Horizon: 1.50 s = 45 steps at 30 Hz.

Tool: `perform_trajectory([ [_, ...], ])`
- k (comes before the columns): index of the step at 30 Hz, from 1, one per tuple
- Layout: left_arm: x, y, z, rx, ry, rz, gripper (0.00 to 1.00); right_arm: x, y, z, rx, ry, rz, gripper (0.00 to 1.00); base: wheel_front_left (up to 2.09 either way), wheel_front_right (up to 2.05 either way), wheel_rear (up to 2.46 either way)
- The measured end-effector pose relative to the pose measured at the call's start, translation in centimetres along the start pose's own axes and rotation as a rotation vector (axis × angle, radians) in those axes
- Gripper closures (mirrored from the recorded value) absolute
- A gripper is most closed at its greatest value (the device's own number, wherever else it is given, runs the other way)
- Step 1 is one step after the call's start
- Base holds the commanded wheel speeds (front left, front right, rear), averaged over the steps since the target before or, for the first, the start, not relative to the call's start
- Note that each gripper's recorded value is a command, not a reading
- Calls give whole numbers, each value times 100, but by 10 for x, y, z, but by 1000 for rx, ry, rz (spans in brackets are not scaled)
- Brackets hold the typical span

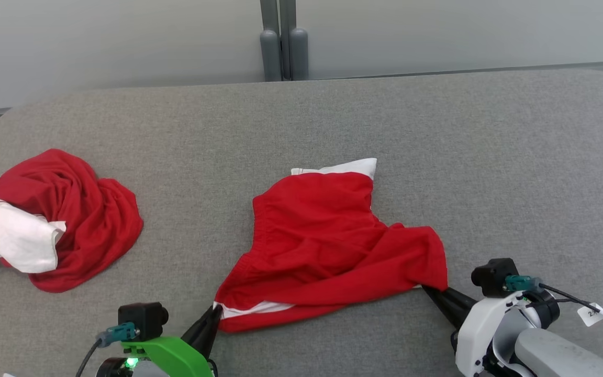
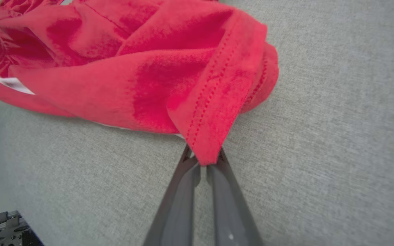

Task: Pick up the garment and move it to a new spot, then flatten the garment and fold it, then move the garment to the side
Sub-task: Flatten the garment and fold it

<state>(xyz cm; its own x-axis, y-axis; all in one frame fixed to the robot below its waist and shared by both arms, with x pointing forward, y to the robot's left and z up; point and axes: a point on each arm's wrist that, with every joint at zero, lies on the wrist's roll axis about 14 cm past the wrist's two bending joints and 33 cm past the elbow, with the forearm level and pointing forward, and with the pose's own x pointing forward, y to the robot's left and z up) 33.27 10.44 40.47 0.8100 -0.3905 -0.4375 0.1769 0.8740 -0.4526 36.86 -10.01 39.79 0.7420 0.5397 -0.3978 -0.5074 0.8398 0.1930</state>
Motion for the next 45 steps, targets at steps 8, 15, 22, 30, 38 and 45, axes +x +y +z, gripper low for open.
perform_trajectory([
  [8,-12,-19,49,68,-164,-69,100,-15,17,47,80,-115,75,100,0,0,0],
  [15,14,-43,153,234,-317,-163,100,-7,16,126,82,-232,158,100,0,0,0],
  [22,66,-51,233,225,-328,-208,100,26,-16,196,47,-269,143,100,0,0,0],
  [30,128,-54,321,260,-391,-200,100,64,-46,311,54,-455,153,100,0,0,0],
  [38,164,-56,386,231,-558,-196,100,64,-72,395,65,-772,141,100,0,0,0],
  [45,185,-72,374,225,-524,-230,100,75,-76,374,1,-687,109,100,0,0,0],
])
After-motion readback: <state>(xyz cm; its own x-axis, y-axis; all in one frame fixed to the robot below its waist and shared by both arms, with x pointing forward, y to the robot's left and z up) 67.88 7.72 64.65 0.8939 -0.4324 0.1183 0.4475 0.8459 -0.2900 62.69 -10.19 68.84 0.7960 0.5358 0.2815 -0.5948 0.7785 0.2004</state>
